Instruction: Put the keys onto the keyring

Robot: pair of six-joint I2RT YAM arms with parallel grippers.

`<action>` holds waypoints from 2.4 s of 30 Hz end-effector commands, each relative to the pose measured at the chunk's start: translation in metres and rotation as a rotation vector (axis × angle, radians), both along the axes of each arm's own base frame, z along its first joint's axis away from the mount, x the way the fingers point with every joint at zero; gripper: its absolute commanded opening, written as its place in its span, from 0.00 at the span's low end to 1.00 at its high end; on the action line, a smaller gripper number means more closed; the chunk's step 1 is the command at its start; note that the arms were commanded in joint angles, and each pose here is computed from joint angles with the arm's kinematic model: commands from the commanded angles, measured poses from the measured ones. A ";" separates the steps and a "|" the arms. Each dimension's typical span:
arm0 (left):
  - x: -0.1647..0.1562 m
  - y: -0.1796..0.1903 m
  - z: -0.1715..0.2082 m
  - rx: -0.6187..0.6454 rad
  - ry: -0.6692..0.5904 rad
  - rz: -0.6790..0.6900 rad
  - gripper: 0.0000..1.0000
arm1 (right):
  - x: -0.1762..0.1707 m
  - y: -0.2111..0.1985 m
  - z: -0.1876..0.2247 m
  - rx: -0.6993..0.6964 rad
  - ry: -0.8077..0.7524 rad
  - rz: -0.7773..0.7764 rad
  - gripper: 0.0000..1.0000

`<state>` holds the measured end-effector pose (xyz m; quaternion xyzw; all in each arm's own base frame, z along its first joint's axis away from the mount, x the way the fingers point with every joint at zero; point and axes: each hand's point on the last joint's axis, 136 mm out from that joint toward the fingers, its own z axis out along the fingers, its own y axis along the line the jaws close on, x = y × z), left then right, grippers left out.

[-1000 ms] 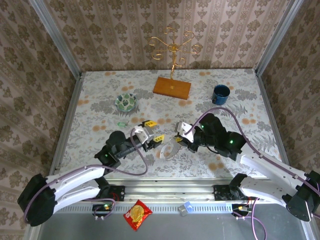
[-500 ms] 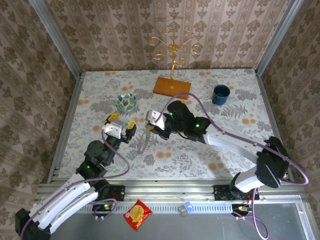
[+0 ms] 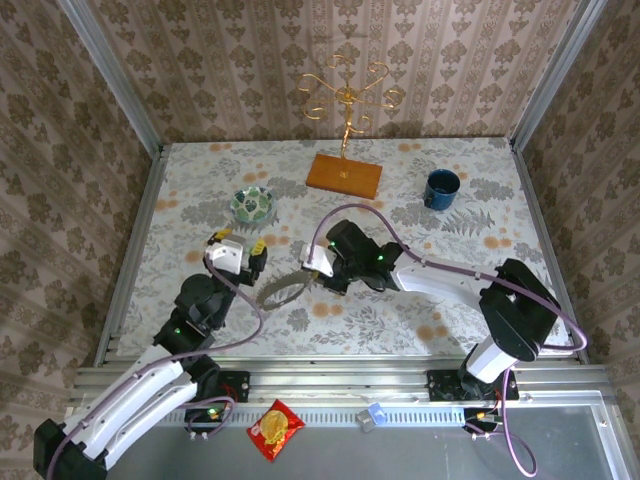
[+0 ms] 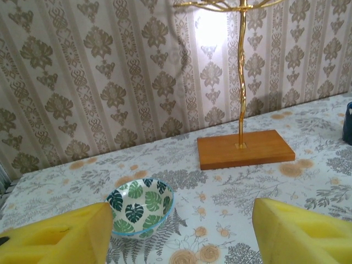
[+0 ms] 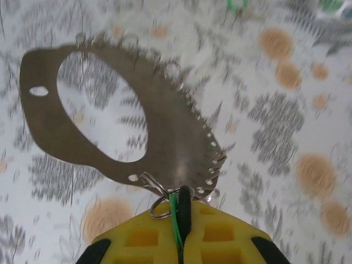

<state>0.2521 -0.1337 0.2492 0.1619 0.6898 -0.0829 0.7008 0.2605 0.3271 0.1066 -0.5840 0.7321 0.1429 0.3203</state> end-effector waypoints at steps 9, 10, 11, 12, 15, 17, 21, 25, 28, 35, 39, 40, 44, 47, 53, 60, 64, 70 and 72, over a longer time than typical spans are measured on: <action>0.004 -0.010 0.008 -0.033 -0.021 -0.042 0.69 | -0.027 -0.091 -0.051 -0.370 -0.003 -0.025 0.06; 0.004 -0.011 0.008 -0.028 -0.021 -0.047 0.70 | -0.028 -0.098 -0.055 -0.404 -0.009 -0.020 0.07; 0.005 -0.011 0.007 -0.023 -0.018 -0.047 0.70 | -0.029 -0.103 -0.058 -0.431 -0.014 -0.015 0.08; 0.005 -0.012 0.007 -0.018 -0.015 -0.051 0.70 | -0.030 -0.109 -0.061 -0.462 -0.016 -0.010 0.10; 0.007 -0.016 0.005 -0.013 -0.004 -0.060 0.70 | -0.034 -0.119 -0.065 -0.518 -0.014 0.010 0.21; 0.008 -0.017 0.005 -0.009 0.003 -0.064 0.71 | -0.034 -0.126 -0.064 -0.547 -0.025 0.020 0.30; 0.013 -0.019 0.001 0.029 0.042 -0.055 0.70 | -0.032 -0.134 -0.046 -0.527 -0.024 0.005 0.38; 0.016 -0.023 -0.002 0.044 0.078 -0.068 0.65 | -0.030 -0.119 -0.002 -0.315 -0.035 -0.038 0.43; 0.016 -0.030 -0.006 0.042 0.110 -0.099 0.66 | -0.017 -0.103 0.041 -0.040 -0.085 -0.160 0.52; 0.019 -0.056 -0.029 -0.003 0.277 -0.186 0.66 | -0.012 -0.092 0.057 0.417 0.169 -0.566 0.56; 0.017 -0.065 -0.048 -0.044 0.418 -0.209 0.65 | -0.013 -0.108 0.026 0.426 0.400 -0.884 0.51; 0.016 -0.067 -0.053 -0.062 0.457 -0.213 0.63 | -0.017 -0.104 0.021 0.427 0.455 -0.890 0.49; 0.006 -0.062 -0.076 -0.150 0.611 -0.162 0.61 | -0.025 -0.090 0.014 0.420 0.505 -0.837 0.48; -0.005 -0.051 -0.092 -0.224 0.717 -0.097 0.59 | -0.027 -0.079 0.009 0.373 0.459 -0.759 0.48; -0.039 -0.033 -0.123 -0.307 0.941 0.003 0.56 | -0.023 -0.063 -0.002 0.324 0.511 -0.744 0.48; -0.070 -0.049 -0.145 -0.307 1.062 -0.011 0.54 | -0.016 -0.081 -0.043 0.145 0.591 -0.953 0.32; -0.066 -0.061 -0.145 -0.289 1.051 -0.029 0.55 | -0.015 -0.095 -0.054 0.140 0.634 -1.128 0.35; -0.056 -0.075 -0.138 -0.250 1.016 -0.062 0.55 | -0.022 -0.096 -0.062 0.240 0.767 -1.319 0.38; -0.053 -0.076 -0.136 -0.245 1.004 -0.066 0.55 | -0.022 -0.097 -0.064 0.287 0.791 -1.361 0.38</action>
